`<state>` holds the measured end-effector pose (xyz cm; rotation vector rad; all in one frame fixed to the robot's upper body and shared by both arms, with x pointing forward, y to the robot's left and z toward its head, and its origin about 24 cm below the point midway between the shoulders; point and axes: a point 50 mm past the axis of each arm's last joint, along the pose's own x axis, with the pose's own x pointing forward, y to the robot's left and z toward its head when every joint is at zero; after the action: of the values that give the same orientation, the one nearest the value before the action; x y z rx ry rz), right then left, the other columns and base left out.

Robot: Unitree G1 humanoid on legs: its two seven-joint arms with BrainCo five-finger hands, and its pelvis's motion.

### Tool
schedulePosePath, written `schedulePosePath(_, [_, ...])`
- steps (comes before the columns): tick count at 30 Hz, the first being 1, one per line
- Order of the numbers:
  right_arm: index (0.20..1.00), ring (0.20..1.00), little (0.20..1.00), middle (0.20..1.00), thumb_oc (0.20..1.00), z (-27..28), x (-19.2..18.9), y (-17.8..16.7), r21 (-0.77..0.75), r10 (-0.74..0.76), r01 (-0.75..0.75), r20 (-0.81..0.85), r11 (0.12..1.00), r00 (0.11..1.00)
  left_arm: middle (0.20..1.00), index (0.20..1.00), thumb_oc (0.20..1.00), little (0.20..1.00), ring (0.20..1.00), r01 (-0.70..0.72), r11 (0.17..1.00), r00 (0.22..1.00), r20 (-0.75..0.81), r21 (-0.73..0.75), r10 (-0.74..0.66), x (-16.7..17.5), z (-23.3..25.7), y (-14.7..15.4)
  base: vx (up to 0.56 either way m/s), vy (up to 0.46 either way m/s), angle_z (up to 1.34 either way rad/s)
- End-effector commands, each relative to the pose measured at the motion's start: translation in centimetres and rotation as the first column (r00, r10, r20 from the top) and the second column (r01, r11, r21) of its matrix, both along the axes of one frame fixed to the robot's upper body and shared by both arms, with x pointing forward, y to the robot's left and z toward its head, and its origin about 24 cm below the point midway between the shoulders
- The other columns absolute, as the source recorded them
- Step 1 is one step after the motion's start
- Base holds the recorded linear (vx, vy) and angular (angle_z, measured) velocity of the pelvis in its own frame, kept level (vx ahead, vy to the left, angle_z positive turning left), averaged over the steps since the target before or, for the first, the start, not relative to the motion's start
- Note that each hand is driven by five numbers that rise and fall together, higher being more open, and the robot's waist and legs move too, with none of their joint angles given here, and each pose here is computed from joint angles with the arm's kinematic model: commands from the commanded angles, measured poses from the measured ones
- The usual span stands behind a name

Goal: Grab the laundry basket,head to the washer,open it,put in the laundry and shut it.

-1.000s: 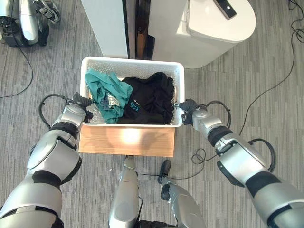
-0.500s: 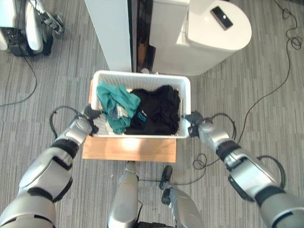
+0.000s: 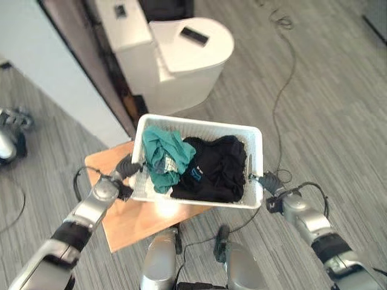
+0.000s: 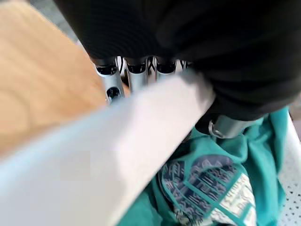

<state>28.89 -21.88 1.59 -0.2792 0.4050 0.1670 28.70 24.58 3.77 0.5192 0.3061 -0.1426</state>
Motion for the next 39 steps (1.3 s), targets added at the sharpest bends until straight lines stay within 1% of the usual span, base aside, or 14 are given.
schedulePosePath(1, [0.200,0.200,0.200,0.200,0.200,1.6,-0.5,-5.5,-0.043,-0.126,0.129,0.049,0.991,0.991,0.200,0.200,0.200,0.200,0.200,-0.184,0.981,0.981,-0.057,0.057,0.188,-2.3,-0.6,5.8,-0.22,-0.057,-0.82])
schedulePosePath(6, [0.200,0.200,0.200,0.200,0.200,0.9,-1.3,-6.3,-0.061,-0.152,0.153,0.024,0.986,0.988,0.200,0.200,0.200,0.200,0.200,-0.190,0.982,0.977,-0.096,0.011,0.190,-3.2,-1.8,5.3,-0.24,-0.190,-0.87])
schedulePosePath(10, [0.200,0.200,0.200,0.200,0.200,0.7,-1.9,-6.8,-0.071,-0.167,0.168,0.020,0.983,0.986,0.200,0.200,0.200,0.200,0.200,-0.189,0.982,0.976,-0.112,-0.022,0.186,-3.1,-2.7,4.6,-0.22,-0.339,-0.62])
schedulePosePath(13, [0.200,0.200,0.200,0.200,0.200,0.9,-1.4,-6.9,-0.067,-0.169,0.170,0.024,0.983,0.985,0.200,0.200,0.200,0.200,0.200,-0.176,0.984,0.977,-0.130,-0.039,0.170,-2.5,-3.2,3.6,-0.25,-0.235,-0.43])
schedulePosePath(17, [0.200,0.200,0.200,0.200,0.200,1.4,-0.3,-6.0,-0.042,-0.146,0.147,0.030,0.988,0.989,0.200,0.200,0.200,0.200,0.200,-0.177,0.981,0.976,-0.145,-0.074,0.165,-2.0,-3.8,2.4,-0.18,-0.174,-0.50])
schedulePosePath(19, [0.200,0.200,0.200,0.200,0.200,1.2,0.4,-4.5,0.005,-0.114,0.114,0.019,0.993,0.993,0.200,0.200,0.200,0.200,0.200,-0.176,0.980,0.975,-0.151,-0.090,0.161,-1.8,-4.0,1.8,-0.12,-0.163,-0.71])
schedulePosePath(22, [0.200,0.200,0.200,0.200,0.200,1.2,0.9,-3.7,0.023,-0.097,0.097,0.012,0.995,0.995,0.200,0.200,0.200,0.200,0.200,-0.175,0.979,0.977,-0.144,-0.106,0.159,-1.4,-3.9,1.2,-0.07,-0.082,-0.64])
schedulePosePath(23, [0.200,0.200,0.200,0.200,0.200,1.3,0.8,-4.0,0.033,-0.115,0.114,0.016,0.993,0.993,0.200,0.200,0.200,0.200,0.200,-0.165,0.980,0.978,-0.144,-0.113,0.148,-1.1,-3.8,0.8,-0.02,-0.067,-0.10])
schedulePosePath(26, [0.200,0.200,0.200,0.200,0.200,1.0,0.3,-4.3,0.038,-0.131,0.130,0.010,0.991,0.991,0.200,0.200,0.200,0.200,0.200,-0.143,0.984,0.983,-0.133,-0.110,0.128,-0.3,-3.6,0.1,0.02,0.028,-0.32])
schedulePosePath(29, [0.200,0.200,0.200,0.200,0.200,1.2,-0.2,-4.8,0.060,-0.155,0.153,0.035,0.986,0.987,0.200,0.200,0.200,0.200,0.200,-0.086,0.991,0.994,-0.082,-0.101,0.078,1.3,-2.4,-1.5,-0.02,0.027,-0.02])
schedulePosePath(35, [0.200,0.200,0.200,0.200,0.200,1.2,-0.1,-5.0,0.072,-0.175,0.171,0.041,0.983,0.984,0.200,0.200,0.200,0.200,0.200,-0.063,0.994,0.997,-0.057,-0.091,0.058,1.9,-1.8,-1.9,-0.03,-0.010,0.07])
schedulePosePath(39, [0.200,0.200,0.200,0.200,0.200,1.1,-0.3,-5.5,0.062,-0.191,0.189,0.038,0.980,0.981,0.200,0.200,0.200,0.200,0.200,-0.045,0.998,0.998,-0.053,-0.048,0.043,2.7,-1.4,-2.2,0.01,-0.113,-0.07])
